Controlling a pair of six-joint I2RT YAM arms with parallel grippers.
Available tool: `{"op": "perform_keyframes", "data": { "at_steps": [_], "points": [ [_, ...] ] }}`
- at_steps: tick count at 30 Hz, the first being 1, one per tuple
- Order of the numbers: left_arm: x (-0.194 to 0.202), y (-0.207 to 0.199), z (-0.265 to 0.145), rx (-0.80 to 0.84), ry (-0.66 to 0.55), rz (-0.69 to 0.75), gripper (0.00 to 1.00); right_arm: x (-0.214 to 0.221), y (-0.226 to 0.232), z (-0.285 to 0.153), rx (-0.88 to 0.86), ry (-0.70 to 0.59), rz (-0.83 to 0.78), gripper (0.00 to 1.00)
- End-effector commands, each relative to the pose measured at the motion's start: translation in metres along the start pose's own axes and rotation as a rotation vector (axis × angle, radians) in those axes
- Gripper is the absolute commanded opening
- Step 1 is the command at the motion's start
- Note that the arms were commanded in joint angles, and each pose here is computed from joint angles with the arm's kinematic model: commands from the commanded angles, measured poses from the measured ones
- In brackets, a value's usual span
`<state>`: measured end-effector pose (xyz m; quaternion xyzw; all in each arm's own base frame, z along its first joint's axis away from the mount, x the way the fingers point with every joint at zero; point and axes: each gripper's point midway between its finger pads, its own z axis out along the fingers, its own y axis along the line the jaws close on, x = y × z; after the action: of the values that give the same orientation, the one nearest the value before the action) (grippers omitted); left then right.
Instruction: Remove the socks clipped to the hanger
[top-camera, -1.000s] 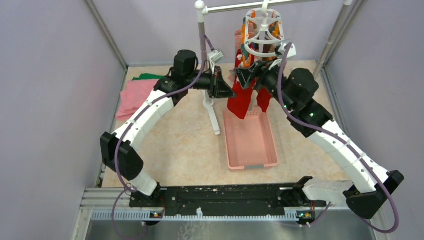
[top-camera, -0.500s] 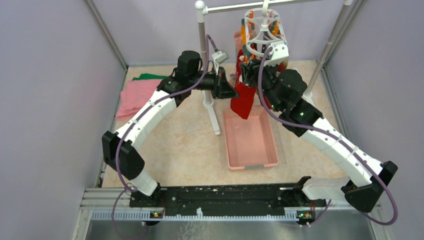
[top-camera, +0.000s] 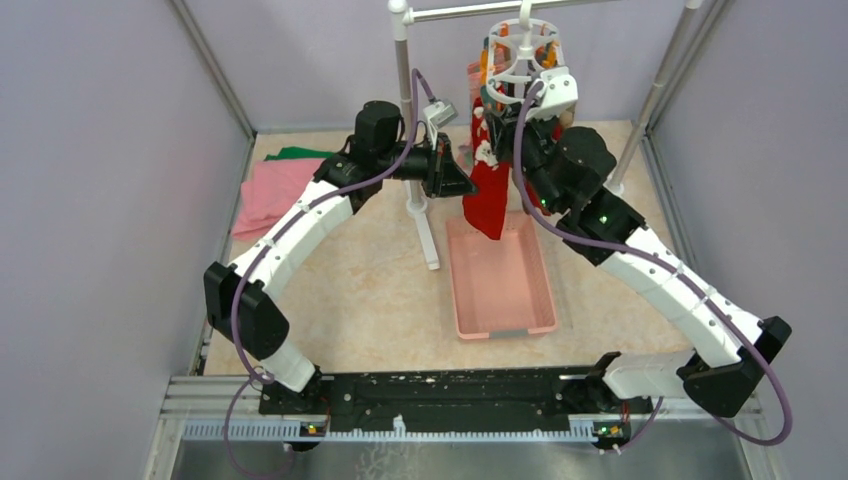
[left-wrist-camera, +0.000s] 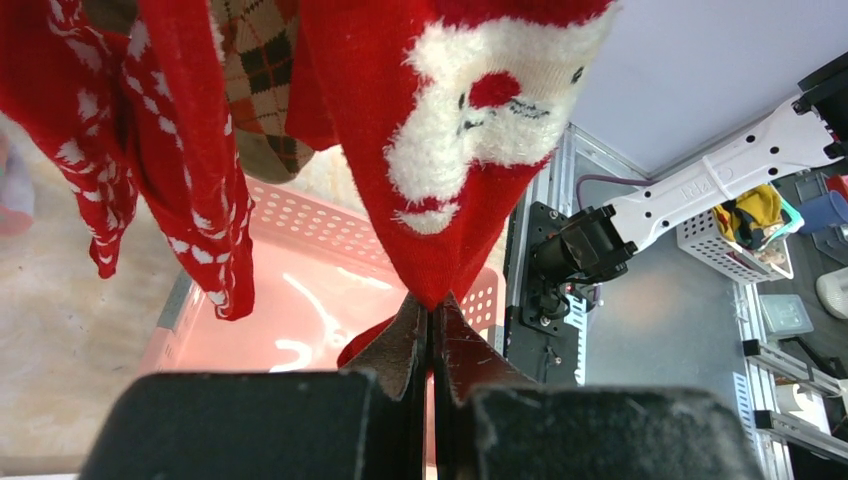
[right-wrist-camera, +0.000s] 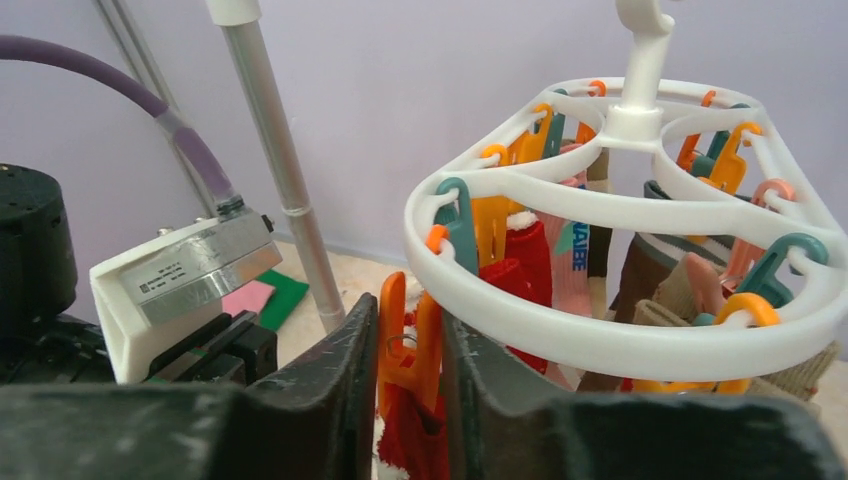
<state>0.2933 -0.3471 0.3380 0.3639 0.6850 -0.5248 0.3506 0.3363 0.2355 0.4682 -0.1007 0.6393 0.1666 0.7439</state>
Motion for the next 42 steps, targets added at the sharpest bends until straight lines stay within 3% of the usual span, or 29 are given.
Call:
{"op": "perform_keyframes", "data": {
  "at_steps": [1,6,15,19,20,22,24,25,27,29,31,34,42],
  "points": [
    [-0.009,-0.001,0.001,-0.007,-0.016,0.044,0.00,-0.030,0.003,0.001,-0.007,-0.067,0.024,0.18],
    [-0.006,0.006,0.004,-0.023,-0.010,0.052,0.00,-0.028,0.004,-0.001,-0.018,-0.058,0.064,0.00],
    [0.000,0.009,0.007,-0.023,-0.001,0.046,0.00,-0.021,0.003,-0.005,-0.062,-0.051,0.139,0.00],
    [0.021,0.013,0.015,-0.022,0.032,0.026,0.00,-0.016,0.003,-0.008,-0.072,-0.021,0.147,0.00],
    [0.028,0.013,0.017,-0.021,0.046,0.021,0.00,-0.015,0.001,-0.010,-0.069,-0.011,0.147,0.09],
    [0.045,0.017,0.021,-0.027,0.074,0.008,0.00,-0.009,-0.002,-0.015,-0.065,0.008,0.149,0.36],
    [0.062,0.022,0.025,-0.034,0.103,-0.005,0.00,-0.007,-0.006,-0.024,-0.062,0.018,0.163,0.55],
    [0.067,0.024,0.026,-0.038,0.113,-0.009,0.07,-0.004,-0.008,-0.028,-0.063,0.031,0.167,0.60],
    [0.072,0.026,0.027,-0.037,0.123,-0.009,0.44,0.004,-0.012,-0.040,-0.055,0.058,0.171,0.68],
    [0.071,0.026,0.025,-0.046,0.119,-0.004,0.70,0.013,-0.020,-0.054,-0.032,0.086,0.178,0.72],
    [0.067,0.025,0.024,-0.057,0.110,0.005,0.87,0.022,-0.032,-0.069,0.002,0.107,0.183,0.74],
    [0.061,0.022,0.023,-0.052,0.103,0.012,0.98,0.030,-0.054,-0.091,0.069,0.126,0.181,0.73],
    [0.054,0.008,0.020,0.000,0.104,0.021,0.99,0.037,-0.128,-0.110,0.306,0.097,0.104,0.70]
  ]
}}
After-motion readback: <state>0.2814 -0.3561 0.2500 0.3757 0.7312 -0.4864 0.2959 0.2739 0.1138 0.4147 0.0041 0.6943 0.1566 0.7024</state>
